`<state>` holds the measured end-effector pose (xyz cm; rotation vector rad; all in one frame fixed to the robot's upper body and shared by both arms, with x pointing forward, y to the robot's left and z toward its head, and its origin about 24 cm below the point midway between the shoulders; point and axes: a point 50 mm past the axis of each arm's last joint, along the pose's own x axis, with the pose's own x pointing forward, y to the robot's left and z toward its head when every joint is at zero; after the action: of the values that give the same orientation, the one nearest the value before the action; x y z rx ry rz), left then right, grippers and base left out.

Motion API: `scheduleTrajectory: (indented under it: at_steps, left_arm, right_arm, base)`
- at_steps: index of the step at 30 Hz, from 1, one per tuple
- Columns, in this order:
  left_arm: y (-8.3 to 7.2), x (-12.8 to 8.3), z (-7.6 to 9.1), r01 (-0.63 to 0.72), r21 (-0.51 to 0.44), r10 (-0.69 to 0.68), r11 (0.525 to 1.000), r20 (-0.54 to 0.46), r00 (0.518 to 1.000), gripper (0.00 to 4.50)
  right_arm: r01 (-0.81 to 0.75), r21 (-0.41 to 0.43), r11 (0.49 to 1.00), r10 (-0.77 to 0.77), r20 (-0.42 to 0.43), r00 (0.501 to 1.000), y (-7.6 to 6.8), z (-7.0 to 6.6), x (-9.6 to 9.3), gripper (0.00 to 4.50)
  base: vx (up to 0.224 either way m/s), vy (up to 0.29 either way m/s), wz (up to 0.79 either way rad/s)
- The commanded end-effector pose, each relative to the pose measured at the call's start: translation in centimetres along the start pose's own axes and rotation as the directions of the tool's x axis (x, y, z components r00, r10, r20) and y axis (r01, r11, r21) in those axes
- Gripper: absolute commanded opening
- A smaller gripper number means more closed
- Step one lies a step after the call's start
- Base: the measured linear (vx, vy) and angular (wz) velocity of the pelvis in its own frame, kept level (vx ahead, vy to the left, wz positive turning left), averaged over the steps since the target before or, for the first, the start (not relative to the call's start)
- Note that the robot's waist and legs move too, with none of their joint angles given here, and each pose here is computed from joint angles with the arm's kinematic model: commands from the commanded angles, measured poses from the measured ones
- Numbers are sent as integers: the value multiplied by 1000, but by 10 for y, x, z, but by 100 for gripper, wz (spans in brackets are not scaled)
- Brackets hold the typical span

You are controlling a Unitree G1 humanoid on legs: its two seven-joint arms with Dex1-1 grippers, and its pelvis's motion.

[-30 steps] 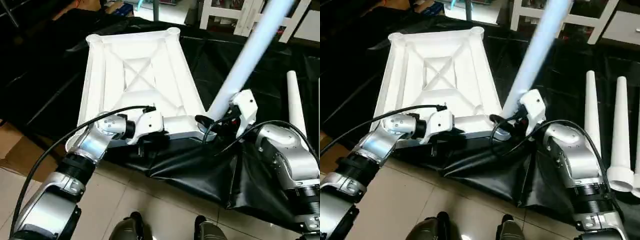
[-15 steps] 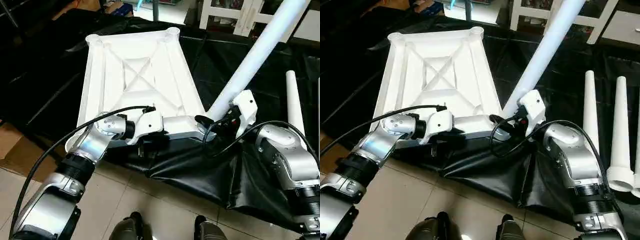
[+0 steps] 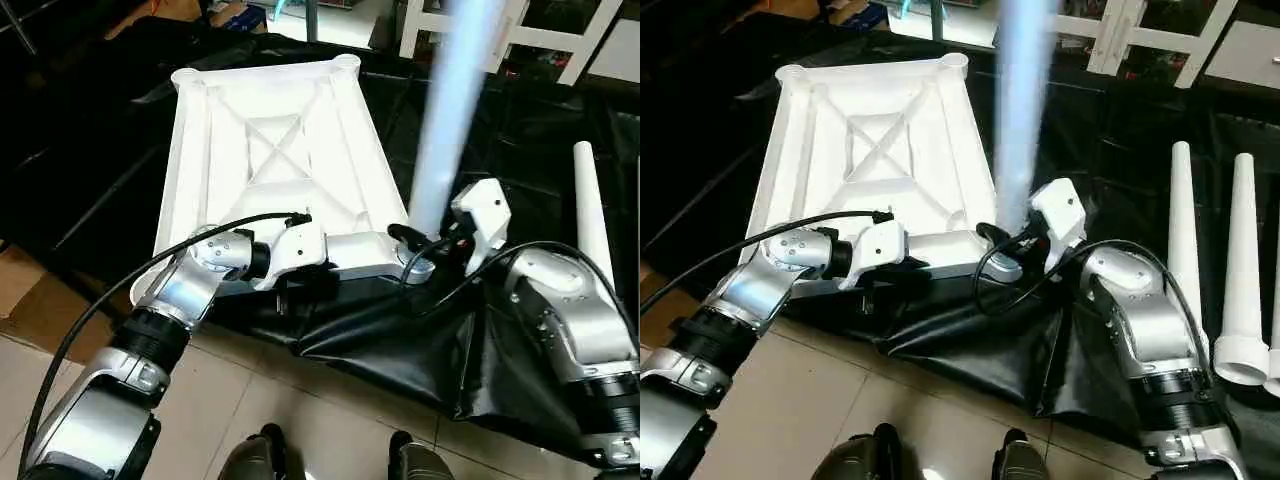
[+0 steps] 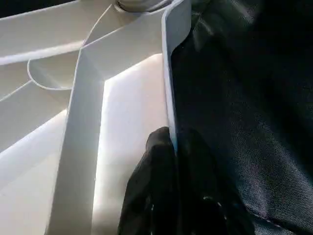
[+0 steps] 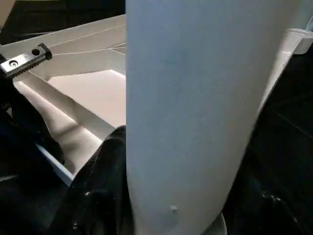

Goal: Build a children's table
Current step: Insert table leg to table base

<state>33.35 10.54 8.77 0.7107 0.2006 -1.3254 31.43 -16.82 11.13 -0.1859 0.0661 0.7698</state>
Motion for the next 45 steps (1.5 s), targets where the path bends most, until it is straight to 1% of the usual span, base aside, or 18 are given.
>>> scheduleTrajectory:
  at_steps: [1,5,9,12,13,17,21,24,25,27,30,31,32,34,37,38,41,45]
  left_arm:
    - [-19,7,-24,60,-70,-66,996,-81,995,0]
    - [-20,7,-24,58,-72,-64,996,-81,995,0]
    - [-20,6,-24,47,-67,-52,997,-81,995,0]
    - [-21,6,-24,44,-68,-49,997,-74,996,0]
    - [-22,6,-24,44,-68,-49,997,-74,996,0]
    - [-25,9,-23,41,-70,-45,997,-61,997,0]
    - [-28,10,-23,38,-70,-42,997,-56,998,0]
    - [-28,10,-23,28,-63,-31,998,-55,998,0]
    - [-28,10,-23,20,-61,-23,998,-52,998,0]
    - [-26,10,-21,-16,-45,14,999,-47,999,0]
    - [-24,10,-19,-54,-35,53,998,-27,998,0]
    - [-24,10,-18,-53,-39,53,998,-14,999,50]
    - [-23,9,-14,-61,-41,62,997,9,998,50]
    - [-22,9,-13,-69,-39,69,997,17,997,75]
    - [-18,5,-4,-102,-54,106,993,81,991,93]
    - [-15,2,1,-119,-94,130,989,133,983,103]
    - [-12,-3,4,-131,-136,154,982,171,973,125]
    - [-13,-5,2,-123,-150,149,981,172,974,149]
  right_arm:
    - [19,-13,1000,-19,-5,1000,-1,-2,-4,206]
    - [23,-4,1000,-23,-6,1000,0,-4,-5,195]
    - [59,45,997,-59,5,998,0,-8,-11,193]
    - [108,152,982,-121,74,990,-3,-7,-16,193]
    - [109,155,982,-122,76,990,-3,-7,-17,193]
    - [126,294,948,-180,165,970,-4,-7,-24,193]
    - [114,324,939,-175,165,971,-4,-13,-28,193]
    - [96,355,930,-169,179,969,-5,-12,-30,193]
    - [69,420,905,-172,215,961,-7,-7,-32,193]
    - [30,493,870,-172,247,954,-11,-1,-34,193]
    - [-10,536,844,-159,268,950,-13,4,-37,193]
    - [-22,551,834,-155,273,949,-14,6,-38,193]
    - [-38,574,818,-151,279,948,-16,9,-39,193]
    - [-42,581,813,-151,279,948,-17,10,-40,193]
    - [-68,584,809,-142,306,942,-21,20,-42,193]
    - [-90,591,801,-139,331,933,-23,27,-44,193]
    - [-103,609,786,-155,356,921,-27,35,-47,193]
    - [-116,614,780,-149,363,920,-29,39,-48,193]
  base:
    - [0,0,0]
    - [0,0,0]
    - [0,0,0]
    - [0,0,0]
    - [0,0,0]
    - [0,0,0]
    - [0,0,0]
    - [0,0,0]
    - [0,0,0]
    - [0,0,0]
    - [0,0,0]
    - [0,0,0]
    - [0,0,0]
    - [0,0,0]
    - [0,0,0]
    - [0,0,0]
    - [0,0,0]
    - [15,0,0]
